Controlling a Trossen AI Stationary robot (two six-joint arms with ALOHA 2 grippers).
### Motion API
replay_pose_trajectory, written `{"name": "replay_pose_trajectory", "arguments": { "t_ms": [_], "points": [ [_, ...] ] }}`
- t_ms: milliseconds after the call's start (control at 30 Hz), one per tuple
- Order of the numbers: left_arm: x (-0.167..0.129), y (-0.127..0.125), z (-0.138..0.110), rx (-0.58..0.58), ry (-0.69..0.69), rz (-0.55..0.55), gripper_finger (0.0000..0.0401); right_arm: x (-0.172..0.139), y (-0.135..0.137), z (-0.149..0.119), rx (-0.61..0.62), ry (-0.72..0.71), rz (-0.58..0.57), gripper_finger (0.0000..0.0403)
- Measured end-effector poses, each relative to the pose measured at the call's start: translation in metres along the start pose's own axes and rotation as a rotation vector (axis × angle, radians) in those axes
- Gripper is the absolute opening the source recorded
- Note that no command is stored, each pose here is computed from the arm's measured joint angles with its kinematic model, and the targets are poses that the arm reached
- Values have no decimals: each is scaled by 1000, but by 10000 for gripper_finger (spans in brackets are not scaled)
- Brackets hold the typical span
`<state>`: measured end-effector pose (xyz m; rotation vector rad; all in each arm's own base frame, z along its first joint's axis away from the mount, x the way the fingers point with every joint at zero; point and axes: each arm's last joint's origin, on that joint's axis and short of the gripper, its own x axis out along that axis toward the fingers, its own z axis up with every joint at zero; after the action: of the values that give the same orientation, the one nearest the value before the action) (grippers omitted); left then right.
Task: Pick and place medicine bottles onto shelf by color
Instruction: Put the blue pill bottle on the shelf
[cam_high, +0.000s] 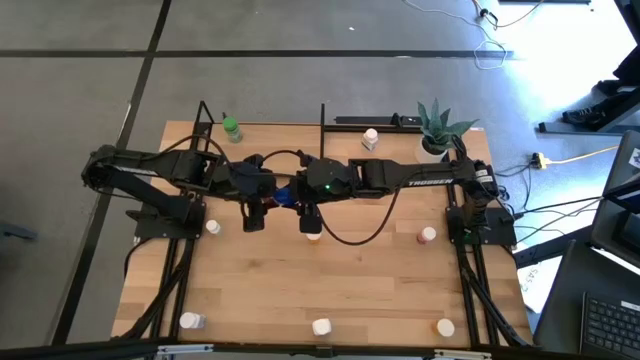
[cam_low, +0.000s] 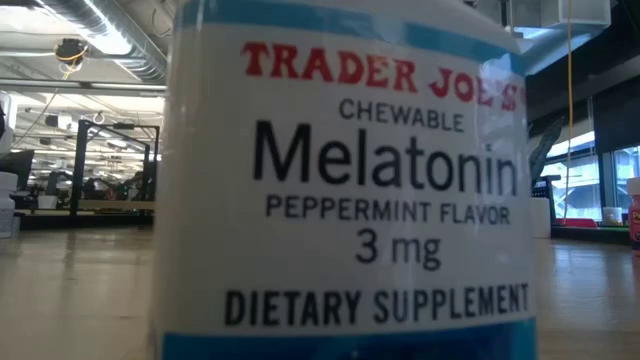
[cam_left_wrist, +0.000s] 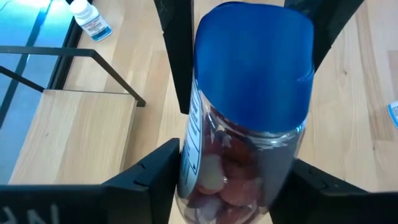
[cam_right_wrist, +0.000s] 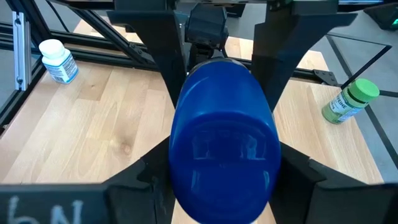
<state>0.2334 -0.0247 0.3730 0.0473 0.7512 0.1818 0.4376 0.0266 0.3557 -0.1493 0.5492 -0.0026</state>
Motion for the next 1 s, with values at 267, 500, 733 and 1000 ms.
{"name": "replay_pose_trajectory", "arguments": {
  "t_ms": [267, 500, 733, 1000],
  "points": [
    [0, 0, 0, -2, 0, -2, 161, 0, 0, 0, -2, 1, -4, 216],
    [0, 0, 0, -4, 2, -8, 159, 0, -1, 0, -4, 5, -8, 245],
    [0, 0, -1, -5, 6, -7, 158, -2, -1, -1, -7, 17, -6, 244],
    [0, 0, -5, -27, 46, -4, 158, -16, -2, 0, -12, 50, -1, 245]
  ]
}}
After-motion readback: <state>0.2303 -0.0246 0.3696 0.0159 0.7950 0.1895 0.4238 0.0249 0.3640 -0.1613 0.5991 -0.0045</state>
